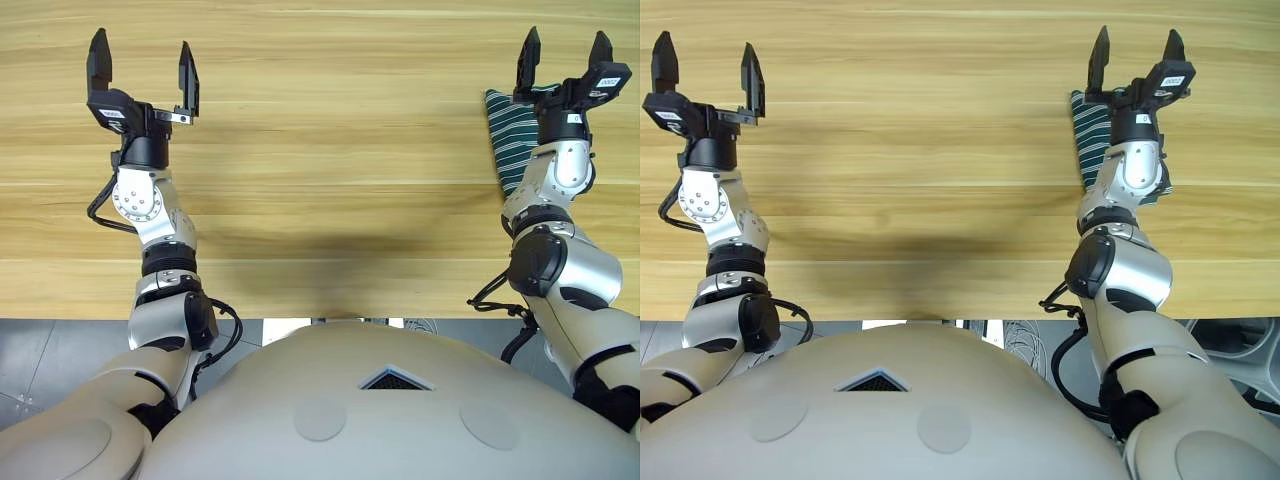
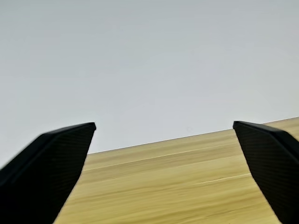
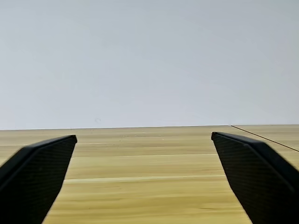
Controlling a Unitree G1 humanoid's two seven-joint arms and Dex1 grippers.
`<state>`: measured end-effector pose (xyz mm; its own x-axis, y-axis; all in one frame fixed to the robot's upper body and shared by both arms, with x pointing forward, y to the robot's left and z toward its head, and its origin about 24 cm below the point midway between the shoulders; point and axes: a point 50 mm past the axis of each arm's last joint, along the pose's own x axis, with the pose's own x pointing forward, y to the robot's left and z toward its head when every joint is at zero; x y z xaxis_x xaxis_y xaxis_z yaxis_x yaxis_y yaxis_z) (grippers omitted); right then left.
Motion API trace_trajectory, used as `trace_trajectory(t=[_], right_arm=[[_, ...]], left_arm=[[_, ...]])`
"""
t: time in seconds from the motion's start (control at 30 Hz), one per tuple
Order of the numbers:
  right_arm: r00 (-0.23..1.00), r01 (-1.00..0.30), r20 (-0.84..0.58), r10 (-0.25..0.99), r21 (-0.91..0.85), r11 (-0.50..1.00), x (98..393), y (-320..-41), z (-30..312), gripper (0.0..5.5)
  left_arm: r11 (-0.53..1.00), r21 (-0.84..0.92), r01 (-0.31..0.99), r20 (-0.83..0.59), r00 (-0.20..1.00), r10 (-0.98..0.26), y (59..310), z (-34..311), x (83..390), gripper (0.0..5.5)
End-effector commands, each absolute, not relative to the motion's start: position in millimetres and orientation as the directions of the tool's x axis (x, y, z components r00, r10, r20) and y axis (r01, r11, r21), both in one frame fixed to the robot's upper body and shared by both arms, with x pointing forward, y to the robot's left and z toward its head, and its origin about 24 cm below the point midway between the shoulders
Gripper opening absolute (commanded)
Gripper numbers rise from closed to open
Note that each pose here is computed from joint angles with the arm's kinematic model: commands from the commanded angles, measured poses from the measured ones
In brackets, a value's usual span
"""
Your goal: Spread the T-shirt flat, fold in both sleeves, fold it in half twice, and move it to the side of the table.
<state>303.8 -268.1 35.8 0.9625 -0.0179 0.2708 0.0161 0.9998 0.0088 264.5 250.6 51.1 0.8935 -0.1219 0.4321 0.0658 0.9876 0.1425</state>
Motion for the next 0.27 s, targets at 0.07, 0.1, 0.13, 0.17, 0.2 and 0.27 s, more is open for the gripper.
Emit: trace_trajectory(t=[0.07,0.1,0.13,0.17,0.2,0.27], right_arm=[[0.962,0.005,0.275,-0.005,-0.001,1.0,303.5,-266.8,35.8,5.4],[0.961,0.004,0.276,-0.004,-0.001,1.0,303.7,-266.5,36.0,5.4],[0.961,0.003,0.277,-0.002,-0.001,1.0,303.7,-266.3,36.1,5.4],[0.961,0.002,0.278,-0.002,-0.002,1.0,303.8,-266.2,36.3,5.4],[0.96,0.002,0.279,-0.001,-0.002,1.0,303.9,-266.1,36.4,5.4],[0.96,0.001,0.281,0.0,-0.004,1.0,303.8,-265.8,36.6,5.4]], left_arm=[[0.984,0.167,0.062,0.443,0.887,-0.131,252.1,55.1,266.0,5.39],[0.984,0.167,0.061,0.444,0.886,-0.13,252.1,55.2,265.9,5.39],[0.984,0.169,0.058,0.446,0.886,-0.129,251.9,55.3,266.0,5.39],[0.984,0.172,0.055,0.447,0.886,-0.127,251.7,55.4,266.2,5.39],[0.983,0.176,0.043,0.45,0.885,-0.119,251.9,55.8,266.6,5.39],[0.983,0.186,0.01,0.462,0.882,-0.097,252.1,57.5,267.9,5.39]])
